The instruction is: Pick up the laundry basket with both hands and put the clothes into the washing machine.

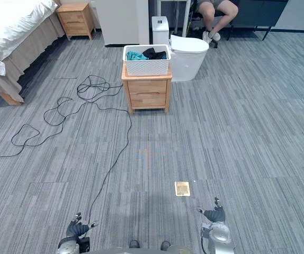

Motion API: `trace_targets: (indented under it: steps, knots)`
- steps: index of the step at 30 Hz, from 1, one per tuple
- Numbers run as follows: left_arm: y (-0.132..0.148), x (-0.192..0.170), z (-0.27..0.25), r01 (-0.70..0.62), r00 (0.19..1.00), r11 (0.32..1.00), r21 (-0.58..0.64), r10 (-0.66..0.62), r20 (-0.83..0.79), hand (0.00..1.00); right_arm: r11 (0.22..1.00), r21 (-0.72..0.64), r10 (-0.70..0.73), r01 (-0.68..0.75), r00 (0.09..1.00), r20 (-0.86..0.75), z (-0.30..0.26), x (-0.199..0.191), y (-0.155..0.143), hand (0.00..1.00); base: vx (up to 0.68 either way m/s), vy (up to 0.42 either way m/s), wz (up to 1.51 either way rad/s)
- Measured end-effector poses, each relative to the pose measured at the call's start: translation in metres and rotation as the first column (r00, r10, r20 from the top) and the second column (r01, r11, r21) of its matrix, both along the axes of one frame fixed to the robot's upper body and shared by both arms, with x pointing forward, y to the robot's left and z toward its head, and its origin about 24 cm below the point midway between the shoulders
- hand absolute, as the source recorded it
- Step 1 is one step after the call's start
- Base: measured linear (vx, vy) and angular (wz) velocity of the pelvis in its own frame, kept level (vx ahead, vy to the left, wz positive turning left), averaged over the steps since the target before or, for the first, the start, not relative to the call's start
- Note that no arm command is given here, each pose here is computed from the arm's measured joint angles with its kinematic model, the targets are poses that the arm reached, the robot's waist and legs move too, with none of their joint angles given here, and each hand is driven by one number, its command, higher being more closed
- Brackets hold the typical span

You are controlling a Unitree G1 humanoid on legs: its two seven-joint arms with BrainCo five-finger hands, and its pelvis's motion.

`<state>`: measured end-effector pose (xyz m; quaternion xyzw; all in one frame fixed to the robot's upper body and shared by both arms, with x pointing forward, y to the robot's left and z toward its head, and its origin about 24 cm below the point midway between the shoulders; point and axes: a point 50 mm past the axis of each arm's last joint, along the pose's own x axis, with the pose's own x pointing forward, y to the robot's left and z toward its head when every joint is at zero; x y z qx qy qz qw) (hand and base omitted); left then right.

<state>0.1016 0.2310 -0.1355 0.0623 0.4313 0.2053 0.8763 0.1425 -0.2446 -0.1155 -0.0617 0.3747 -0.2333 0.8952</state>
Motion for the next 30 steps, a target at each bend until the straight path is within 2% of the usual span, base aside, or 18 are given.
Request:
trace_targets:
  steps: [7,16,21,26,30]
  knots:
    - [0.011,-0.004,0.002,-0.065,0.998,0.998,0.0,0.065,0.009,0.0,0.996,0.011,-0.084,0.085,0.996,-0.042,-0.005,-0.014,-0.014,0.0,0.0,0.0,0.0]
    - [0.005,0.002,0.005,-0.08,0.996,0.996,-0.025,0.081,0.048,0.0,0.987,0.032,-0.159,0.159,0.987,-0.002,-0.001,-0.007,-0.02,0.0,0.02,-0.013,0.08]
    - [0.0,0.02,0.015,-0.088,0.986,0.995,-0.049,0.094,0.138,0.0,0.983,0.064,-0.176,0.173,0.983,0.052,0.005,0.013,-0.014,0.0,-0.01,-0.004,-0.11]
    - [-0.006,0.027,0.026,-0.097,0.97,0.992,-0.078,0.111,0.214,0.0,0.974,0.067,-0.22,0.216,0.974,0.05,0.004,0.01,-0.014,0.0,0.03,0.052,-0.29]
    - [-0.002,0.034,0.03,-0.051,0.972,0.998,-0.036,0.058,0.226,0.0,0.972,0.109,-0.212,0.209,0.977,0.021,-0.002,0.004,0.002,0.0,0.21,0.121,-0.09]
